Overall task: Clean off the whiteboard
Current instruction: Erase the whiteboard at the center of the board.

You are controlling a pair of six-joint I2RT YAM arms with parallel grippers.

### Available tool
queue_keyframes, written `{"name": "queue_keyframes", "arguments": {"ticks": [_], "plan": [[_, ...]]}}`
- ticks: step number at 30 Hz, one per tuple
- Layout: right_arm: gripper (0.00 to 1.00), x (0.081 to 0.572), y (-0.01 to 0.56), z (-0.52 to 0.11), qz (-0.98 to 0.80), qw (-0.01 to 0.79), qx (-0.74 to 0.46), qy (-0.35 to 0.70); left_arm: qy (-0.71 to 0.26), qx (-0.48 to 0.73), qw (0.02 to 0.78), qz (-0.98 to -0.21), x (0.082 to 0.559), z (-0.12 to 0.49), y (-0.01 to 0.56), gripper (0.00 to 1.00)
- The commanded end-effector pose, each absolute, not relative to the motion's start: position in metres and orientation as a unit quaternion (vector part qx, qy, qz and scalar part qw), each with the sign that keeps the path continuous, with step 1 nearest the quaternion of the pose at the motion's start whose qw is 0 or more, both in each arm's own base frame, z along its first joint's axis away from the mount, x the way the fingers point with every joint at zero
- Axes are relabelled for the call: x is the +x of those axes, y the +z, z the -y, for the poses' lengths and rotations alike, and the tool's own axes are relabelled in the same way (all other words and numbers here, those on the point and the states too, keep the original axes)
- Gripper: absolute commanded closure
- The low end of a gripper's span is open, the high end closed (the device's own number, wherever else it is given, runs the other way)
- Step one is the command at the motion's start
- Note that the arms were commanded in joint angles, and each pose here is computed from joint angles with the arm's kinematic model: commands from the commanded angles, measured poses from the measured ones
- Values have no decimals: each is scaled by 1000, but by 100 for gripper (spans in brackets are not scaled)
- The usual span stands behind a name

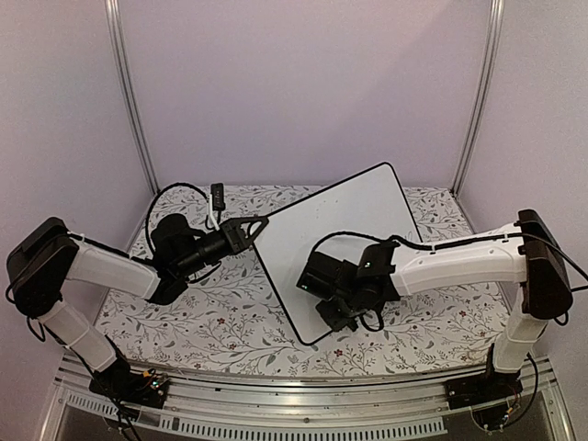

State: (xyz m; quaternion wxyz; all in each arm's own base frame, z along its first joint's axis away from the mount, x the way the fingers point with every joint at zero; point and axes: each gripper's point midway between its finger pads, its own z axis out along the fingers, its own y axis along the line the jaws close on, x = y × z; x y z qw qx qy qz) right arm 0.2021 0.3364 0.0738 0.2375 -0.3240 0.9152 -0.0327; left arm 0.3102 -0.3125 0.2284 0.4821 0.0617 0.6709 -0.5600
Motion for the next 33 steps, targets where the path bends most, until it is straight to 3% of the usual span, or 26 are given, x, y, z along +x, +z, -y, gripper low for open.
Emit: {"name": "queue_keyframes", "arguments": {"ticks": [1, 14, 33], "plan": [[100, 246, 111, -358, -903, 328, -277, 2, -579, 104, 426, -687, 286, 334, 210, 100], [100, 219, 78, -357, -918, 278, -277, 62, -581, 104, 428, -684, 285, 334, 213, 100], [100, 188, 55, -329, -935, 243, -256, 46, -581, 105, 426, -685, 285, 335, 212, 100]]}}
